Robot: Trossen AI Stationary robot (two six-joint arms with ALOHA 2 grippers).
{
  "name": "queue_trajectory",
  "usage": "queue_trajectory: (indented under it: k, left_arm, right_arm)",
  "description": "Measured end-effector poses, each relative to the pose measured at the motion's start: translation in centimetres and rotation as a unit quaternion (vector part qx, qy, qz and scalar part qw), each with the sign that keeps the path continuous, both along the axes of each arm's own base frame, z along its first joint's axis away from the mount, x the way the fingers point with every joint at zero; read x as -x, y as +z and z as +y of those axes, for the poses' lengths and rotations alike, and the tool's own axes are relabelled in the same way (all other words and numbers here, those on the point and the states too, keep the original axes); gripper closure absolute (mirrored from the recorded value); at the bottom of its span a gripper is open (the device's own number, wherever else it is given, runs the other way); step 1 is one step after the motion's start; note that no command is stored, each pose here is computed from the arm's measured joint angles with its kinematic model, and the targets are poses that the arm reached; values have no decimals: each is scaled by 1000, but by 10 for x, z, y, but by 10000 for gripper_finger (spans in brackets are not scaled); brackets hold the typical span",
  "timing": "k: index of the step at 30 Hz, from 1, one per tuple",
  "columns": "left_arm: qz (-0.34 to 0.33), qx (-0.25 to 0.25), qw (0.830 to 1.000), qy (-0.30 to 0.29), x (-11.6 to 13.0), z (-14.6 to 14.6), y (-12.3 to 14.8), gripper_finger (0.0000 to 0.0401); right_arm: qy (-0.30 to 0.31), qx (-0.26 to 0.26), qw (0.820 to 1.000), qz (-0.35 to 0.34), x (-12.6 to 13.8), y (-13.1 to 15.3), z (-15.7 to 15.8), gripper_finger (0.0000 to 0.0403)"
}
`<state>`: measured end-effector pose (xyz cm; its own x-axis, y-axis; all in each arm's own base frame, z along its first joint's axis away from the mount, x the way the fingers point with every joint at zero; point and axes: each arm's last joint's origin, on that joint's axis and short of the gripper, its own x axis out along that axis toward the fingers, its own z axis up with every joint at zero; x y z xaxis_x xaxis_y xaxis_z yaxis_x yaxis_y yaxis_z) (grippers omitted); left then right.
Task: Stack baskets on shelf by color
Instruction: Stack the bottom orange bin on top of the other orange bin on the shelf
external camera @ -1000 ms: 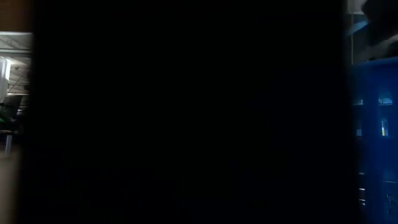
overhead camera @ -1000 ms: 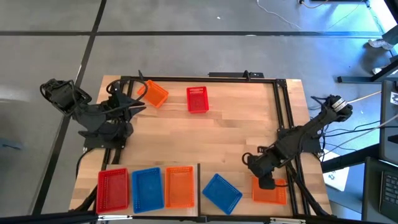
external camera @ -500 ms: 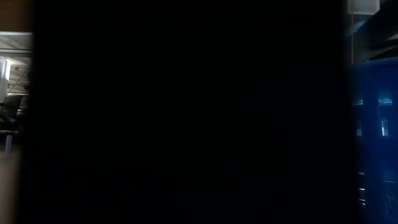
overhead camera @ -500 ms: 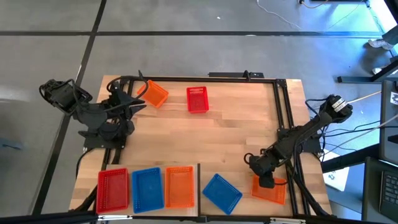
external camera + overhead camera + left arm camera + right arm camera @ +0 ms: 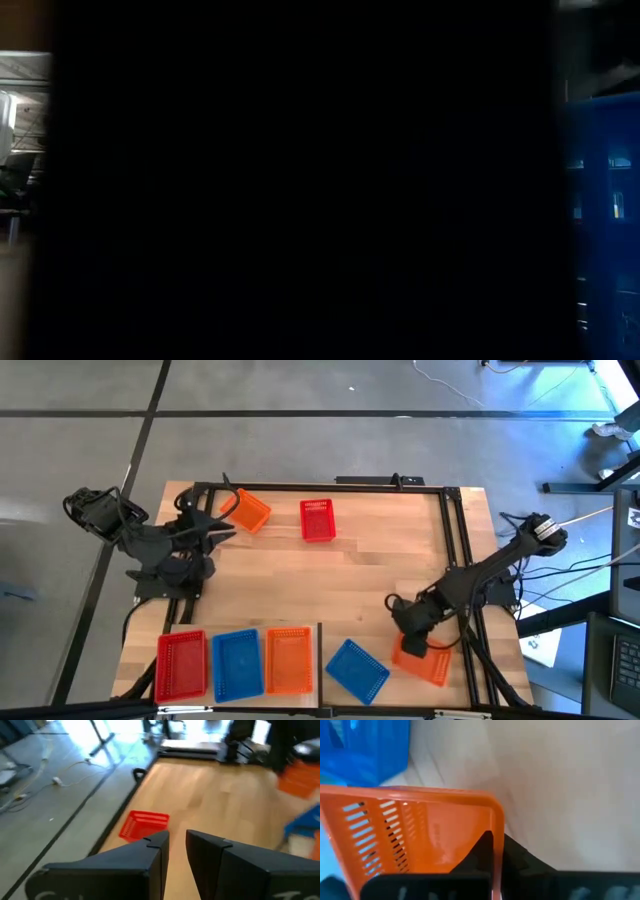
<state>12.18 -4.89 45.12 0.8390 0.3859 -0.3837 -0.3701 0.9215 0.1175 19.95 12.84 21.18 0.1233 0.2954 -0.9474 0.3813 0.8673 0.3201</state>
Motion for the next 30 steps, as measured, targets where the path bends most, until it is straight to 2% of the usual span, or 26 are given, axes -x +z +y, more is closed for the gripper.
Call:
queue_trajectory:
  k: [6,11,15,20,22,25,28,30]
  left_arm:
    - [17,-19,999,-25,-4,-3,-1,335]
    - [16,-27,999,-31,-5,-4,0,322]
    - [33,-96,993,-64,-14,-9,2,319]
    - [29,-174,979,-104,-32,-21,7,321]
    - [43,-213,965,-146,-41,-27,6,320]
    - [76,-293,929,-214,-58,-39,1,319]
    - [102,-370,893,-236,-80,-49,-5,319]
    - [107,-399,880,-233,-95,-53,-9,319]
  right_arm:
    - [-38,63,996,-46,-17,66,-13,400]
    - [-69,119,987,-83,-21,108,-30,401]
    - [-91,190,973,-99,-25,140,-47,401]
    - [-117,290,939,-145,-37,180,-71,402]
    - [-113,316,927,-167,-46,194,-80,402]
    - [-115,357,909,-184,-58,210,-93,402]
    - [-126,389,892,-192,-70,221,-105,402]
    - [-126,408,883,-194,-78,226,-111,402]
